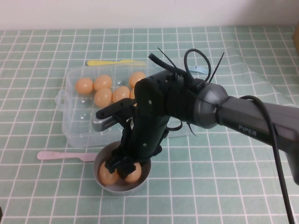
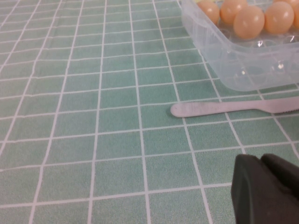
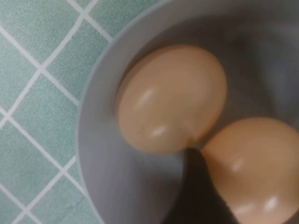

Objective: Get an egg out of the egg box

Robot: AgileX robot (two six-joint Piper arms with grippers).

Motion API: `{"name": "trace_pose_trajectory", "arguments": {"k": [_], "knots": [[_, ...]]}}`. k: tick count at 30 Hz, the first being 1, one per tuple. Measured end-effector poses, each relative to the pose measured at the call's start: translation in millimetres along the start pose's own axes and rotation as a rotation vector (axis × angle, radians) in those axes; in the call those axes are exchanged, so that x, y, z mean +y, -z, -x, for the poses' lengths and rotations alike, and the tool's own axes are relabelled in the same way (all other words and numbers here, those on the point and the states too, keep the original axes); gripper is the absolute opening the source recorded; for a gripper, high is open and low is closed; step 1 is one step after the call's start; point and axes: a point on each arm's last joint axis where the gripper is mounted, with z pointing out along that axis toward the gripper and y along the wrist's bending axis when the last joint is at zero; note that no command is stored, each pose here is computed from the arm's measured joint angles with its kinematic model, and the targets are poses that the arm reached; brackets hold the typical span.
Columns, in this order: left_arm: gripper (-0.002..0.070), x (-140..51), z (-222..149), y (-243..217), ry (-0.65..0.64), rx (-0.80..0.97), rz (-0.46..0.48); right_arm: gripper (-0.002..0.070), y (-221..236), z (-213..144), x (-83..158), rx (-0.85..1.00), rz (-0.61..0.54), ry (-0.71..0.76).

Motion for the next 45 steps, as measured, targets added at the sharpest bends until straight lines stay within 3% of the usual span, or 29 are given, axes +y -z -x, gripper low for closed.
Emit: {"name": "trace_pose_trajectory", "arguments": {"k": [10, 18, 22, 28, 31, 45], "knots": [[-0.0005, 0.0, 0, 0, 0.000, 0.000, 0.000, 0.0493, 0, 0, 0, -0.002, 0.000, 0.001], [-0.0005, 0.0, 0, 0, 0.000, 0.000, 0.000, 0.0482, 35, 9, 7, -0.095, 0.004, -0.005], [-0.0005, 0.0, 0, 0, 0.000, 0.000, 0.000, 0.0396, 93, 0, 24, -0.180, -0.015, 0.044], [-0.0005, 0.0, 0, 0, 0.000, 0.000, 0.000, 0.0102, 159, -40, 45, -0.164, -0.012, 0.108], [-0.0005, 0.0, 0, 0, 0.000, 0.000, 0.000, 0.0020, 176, -62, 42, -0.165, -0.036, 0.117], [-0.0005, 0.0, 0, 0, 0.000, 0.000, 0.000, -0.0015, 194, -198, 17, -0.088, -0.078, 0.117]]}}
